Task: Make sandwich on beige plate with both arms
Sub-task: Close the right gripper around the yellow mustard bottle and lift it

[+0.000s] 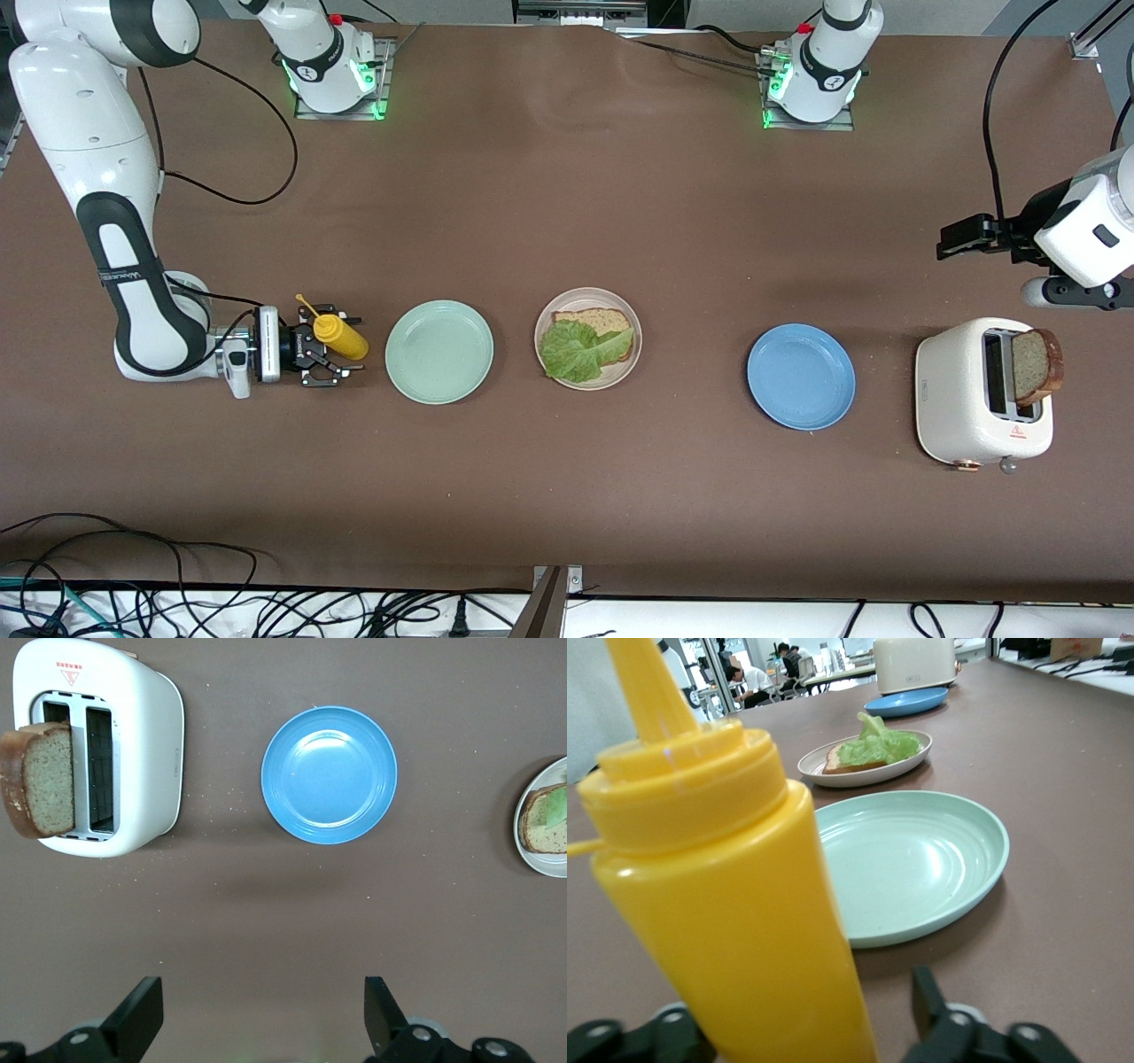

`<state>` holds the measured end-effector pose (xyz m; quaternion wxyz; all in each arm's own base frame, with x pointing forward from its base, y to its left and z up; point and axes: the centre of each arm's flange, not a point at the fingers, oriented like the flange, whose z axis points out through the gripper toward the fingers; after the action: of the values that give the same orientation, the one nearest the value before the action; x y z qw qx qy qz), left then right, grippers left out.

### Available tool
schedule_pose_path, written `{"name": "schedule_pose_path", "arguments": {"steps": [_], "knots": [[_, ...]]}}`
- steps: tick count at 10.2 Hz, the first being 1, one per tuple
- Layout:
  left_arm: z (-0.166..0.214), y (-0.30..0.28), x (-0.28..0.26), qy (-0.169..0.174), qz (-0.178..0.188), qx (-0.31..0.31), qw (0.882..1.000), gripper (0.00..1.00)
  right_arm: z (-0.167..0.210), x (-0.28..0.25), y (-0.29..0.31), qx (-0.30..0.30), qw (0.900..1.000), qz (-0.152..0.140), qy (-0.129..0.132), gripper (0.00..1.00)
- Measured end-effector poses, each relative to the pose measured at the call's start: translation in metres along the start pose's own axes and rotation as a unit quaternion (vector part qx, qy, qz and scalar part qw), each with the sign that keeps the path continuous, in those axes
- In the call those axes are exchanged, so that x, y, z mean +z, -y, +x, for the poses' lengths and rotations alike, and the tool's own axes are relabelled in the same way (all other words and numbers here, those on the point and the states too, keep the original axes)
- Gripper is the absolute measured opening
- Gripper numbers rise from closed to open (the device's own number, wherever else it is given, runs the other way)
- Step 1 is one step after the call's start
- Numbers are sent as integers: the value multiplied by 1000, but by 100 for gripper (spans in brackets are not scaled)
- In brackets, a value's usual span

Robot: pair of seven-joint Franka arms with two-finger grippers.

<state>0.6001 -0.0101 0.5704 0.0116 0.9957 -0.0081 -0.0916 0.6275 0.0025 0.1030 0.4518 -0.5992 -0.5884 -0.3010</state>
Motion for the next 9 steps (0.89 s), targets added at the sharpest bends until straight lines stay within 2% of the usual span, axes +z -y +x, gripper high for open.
{"name": "schedule_pose_path", "arguments": {"steps": [2,4,7,8,9], "knots": [[0,0,0,0,0,0,1000,100,-1,1,0,0,1000,-2,-2,44],[0,0,0,0,0,0,1000,100,0,-1,-1,-1,1000,-4,-2,24],[0,0,0,0,0,0,1000,100,14,-8,-6,36,999,-8,3,17],[0,0,0,0,0,0,1000,100,29,-11,-11,54,998,-6,15,15],[0,0,0,0,0,0,1000,100,48,-13,-18,71,997,-4,39,13]]}}
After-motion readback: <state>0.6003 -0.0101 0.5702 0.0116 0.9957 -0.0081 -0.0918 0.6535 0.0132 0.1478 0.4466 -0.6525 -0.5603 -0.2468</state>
